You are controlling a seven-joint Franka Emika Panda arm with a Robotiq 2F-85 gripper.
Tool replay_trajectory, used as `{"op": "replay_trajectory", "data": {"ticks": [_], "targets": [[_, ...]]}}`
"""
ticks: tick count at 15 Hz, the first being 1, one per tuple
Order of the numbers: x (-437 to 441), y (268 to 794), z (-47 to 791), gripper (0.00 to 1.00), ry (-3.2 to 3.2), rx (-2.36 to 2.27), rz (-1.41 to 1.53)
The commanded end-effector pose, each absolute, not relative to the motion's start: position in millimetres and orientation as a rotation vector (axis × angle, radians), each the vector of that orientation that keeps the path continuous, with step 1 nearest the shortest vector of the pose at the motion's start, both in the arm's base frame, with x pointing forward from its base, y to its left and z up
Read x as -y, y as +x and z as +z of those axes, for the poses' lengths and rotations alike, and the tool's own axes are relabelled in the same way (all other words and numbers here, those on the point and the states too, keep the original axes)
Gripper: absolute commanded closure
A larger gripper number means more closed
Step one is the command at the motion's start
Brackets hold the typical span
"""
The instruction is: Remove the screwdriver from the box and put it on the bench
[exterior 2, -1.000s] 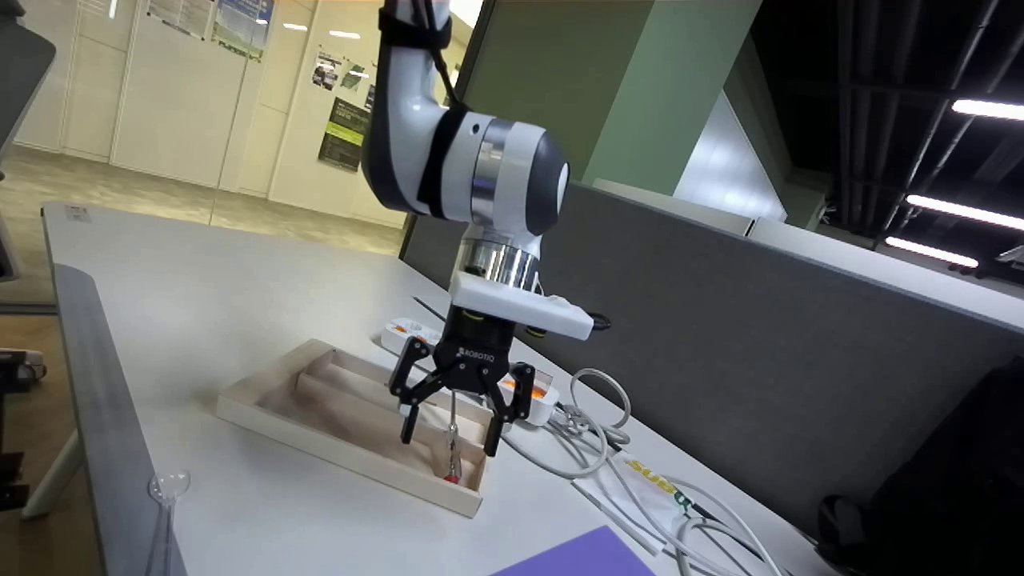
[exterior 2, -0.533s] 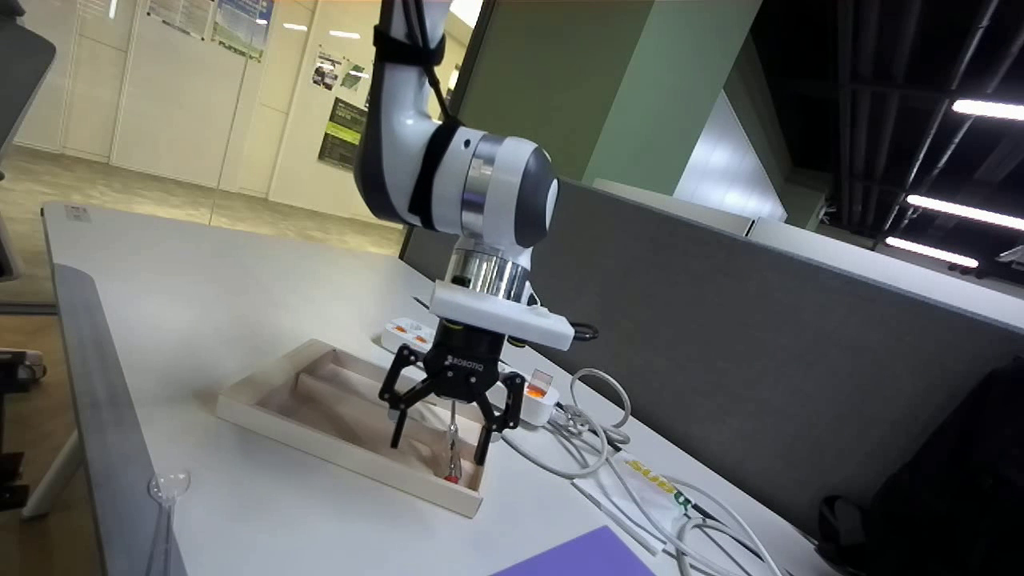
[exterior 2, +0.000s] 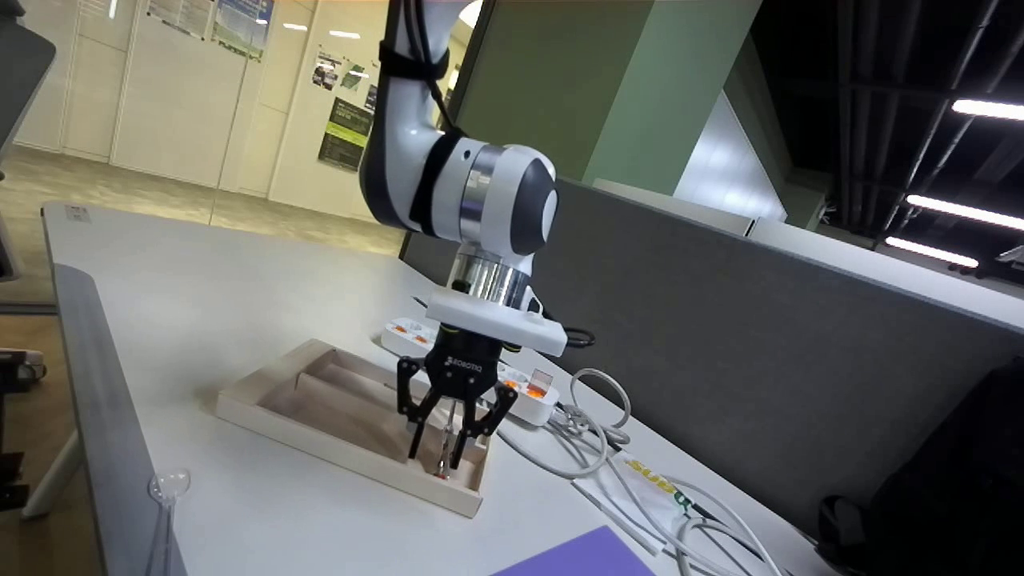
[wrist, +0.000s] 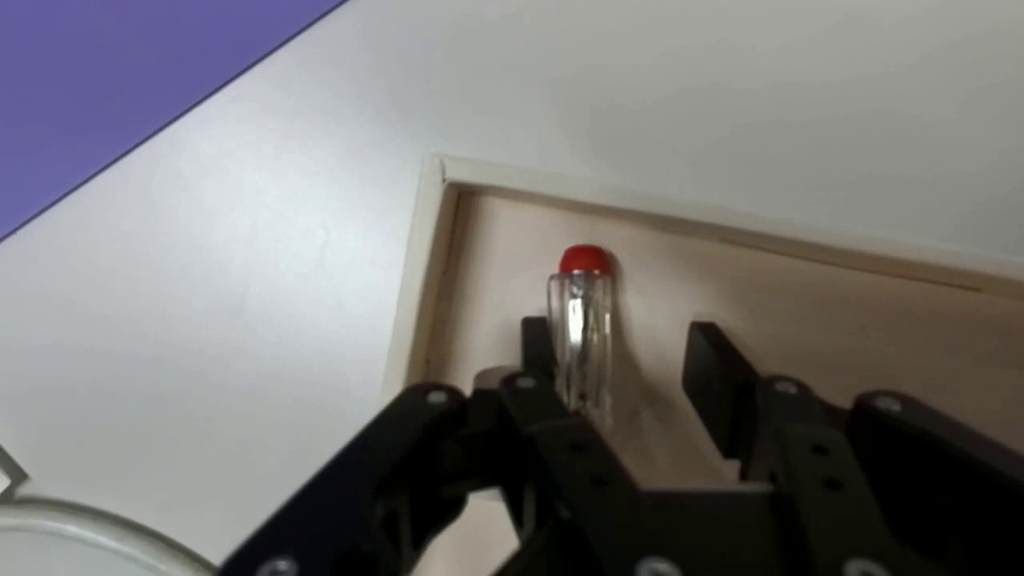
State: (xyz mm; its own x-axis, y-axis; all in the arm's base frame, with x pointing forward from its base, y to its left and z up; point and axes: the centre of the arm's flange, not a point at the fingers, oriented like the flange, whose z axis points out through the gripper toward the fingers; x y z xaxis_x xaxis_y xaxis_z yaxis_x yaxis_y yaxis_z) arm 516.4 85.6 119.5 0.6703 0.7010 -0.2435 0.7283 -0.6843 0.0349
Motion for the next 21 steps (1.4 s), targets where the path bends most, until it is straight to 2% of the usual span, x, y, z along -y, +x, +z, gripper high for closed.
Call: {"op": "replay_trajectory", "data": {"ticks": [1,3,5,6,10,14,18,21], "targets": [[-92,525,134,0.81,2.78,-1.129,-0.26],[-95,527,147,0.95,2.797,-1.132,-0.24],[-94,530,172,1.0,2.84,-1.114,-0.209],[-93,532,182,0.96,2.861,-1.099,-0.188],[-76,540,239,0.96,2.909,-1.004,-0.056],[-19,540,286,0.96,2.893,-0.809,0.032],[58,531,294,0.96,2.904,-0.566,0.008],[99,520,270,0.96,2.97,-0.429,-0.132]]}}
